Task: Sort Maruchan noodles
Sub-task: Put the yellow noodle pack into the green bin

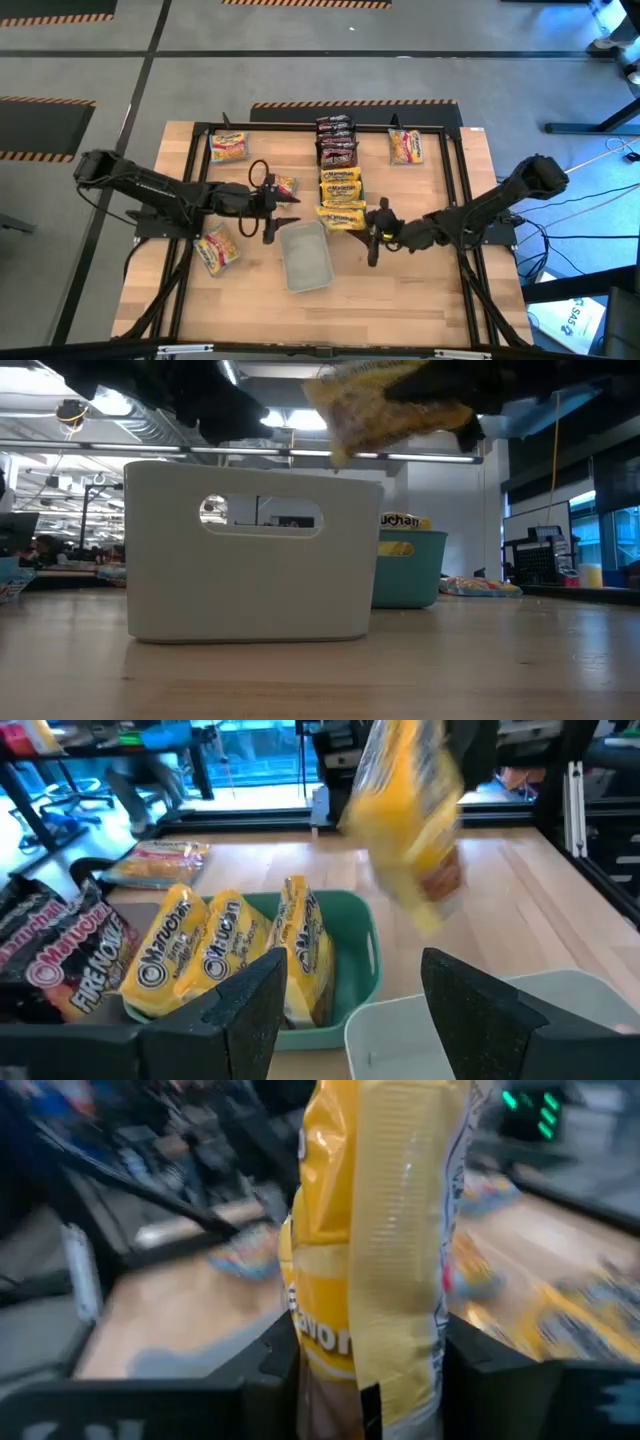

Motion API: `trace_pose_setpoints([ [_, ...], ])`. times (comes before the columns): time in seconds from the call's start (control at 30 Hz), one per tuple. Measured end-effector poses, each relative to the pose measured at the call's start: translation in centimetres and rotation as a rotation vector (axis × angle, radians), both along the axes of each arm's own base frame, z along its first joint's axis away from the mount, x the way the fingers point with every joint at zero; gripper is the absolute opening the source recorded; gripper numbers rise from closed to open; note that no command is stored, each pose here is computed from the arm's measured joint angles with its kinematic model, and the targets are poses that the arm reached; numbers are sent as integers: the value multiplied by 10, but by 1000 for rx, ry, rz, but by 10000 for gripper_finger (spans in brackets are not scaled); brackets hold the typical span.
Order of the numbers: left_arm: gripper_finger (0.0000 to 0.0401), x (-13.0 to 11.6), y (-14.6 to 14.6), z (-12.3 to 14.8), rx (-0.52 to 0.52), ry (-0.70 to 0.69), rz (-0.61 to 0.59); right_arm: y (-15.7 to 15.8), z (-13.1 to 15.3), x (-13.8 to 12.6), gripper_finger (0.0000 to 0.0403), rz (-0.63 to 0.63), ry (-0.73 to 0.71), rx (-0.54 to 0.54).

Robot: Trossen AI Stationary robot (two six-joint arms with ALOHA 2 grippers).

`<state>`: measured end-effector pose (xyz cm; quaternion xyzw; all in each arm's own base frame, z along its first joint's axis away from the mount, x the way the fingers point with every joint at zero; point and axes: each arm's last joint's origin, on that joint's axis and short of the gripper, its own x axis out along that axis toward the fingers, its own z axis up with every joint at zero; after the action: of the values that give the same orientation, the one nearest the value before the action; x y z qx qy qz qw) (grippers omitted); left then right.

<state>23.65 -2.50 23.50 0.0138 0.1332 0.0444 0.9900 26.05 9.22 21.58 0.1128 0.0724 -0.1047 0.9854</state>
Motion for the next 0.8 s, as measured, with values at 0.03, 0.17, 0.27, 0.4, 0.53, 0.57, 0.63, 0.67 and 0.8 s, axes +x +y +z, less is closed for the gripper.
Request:
trace_pose_setpoints([
  [0.03, 230, 0, 1, -1, -1, 5, 1, -2, 1, 3, 115, 18, -27, -12],
  [0.17, 248, 3, 12, -3, -66, 9, 25, -10, 3, 11, 115, 30, -39, -99],
  [0.27, 258, 6, 16, -2, -122, -29, 52, -17, 5, 16, 115, 54, -33, -119],
  [0.4, 257, 12, 17, -4, -162, -56, -12, -23, 5, 20, 115, 71, -63, -134],
  [0.53, 257, 21, 14, -7, -179, -94, -76, -25, 7, 25, 115, 101, -123, -157],
  [0.57, 257, 24, 14, -9, -181, -101, -87, -27, 7, 27, 115, 100, -132, -170],
  [0.63, 258, 28, 14, -13, -183, -103, -93, -28, 5, 29, 115, 96, -135, -190],
  [0.67, 258, 30, 13, -15, -184, -110, -93, -30, 4, 29, 115, 91, -126, -195],
  [0.8, 259, 35, 12, -18, -190, -131, -127, -37, -2, 35, 115, 76, -127, -197],
])
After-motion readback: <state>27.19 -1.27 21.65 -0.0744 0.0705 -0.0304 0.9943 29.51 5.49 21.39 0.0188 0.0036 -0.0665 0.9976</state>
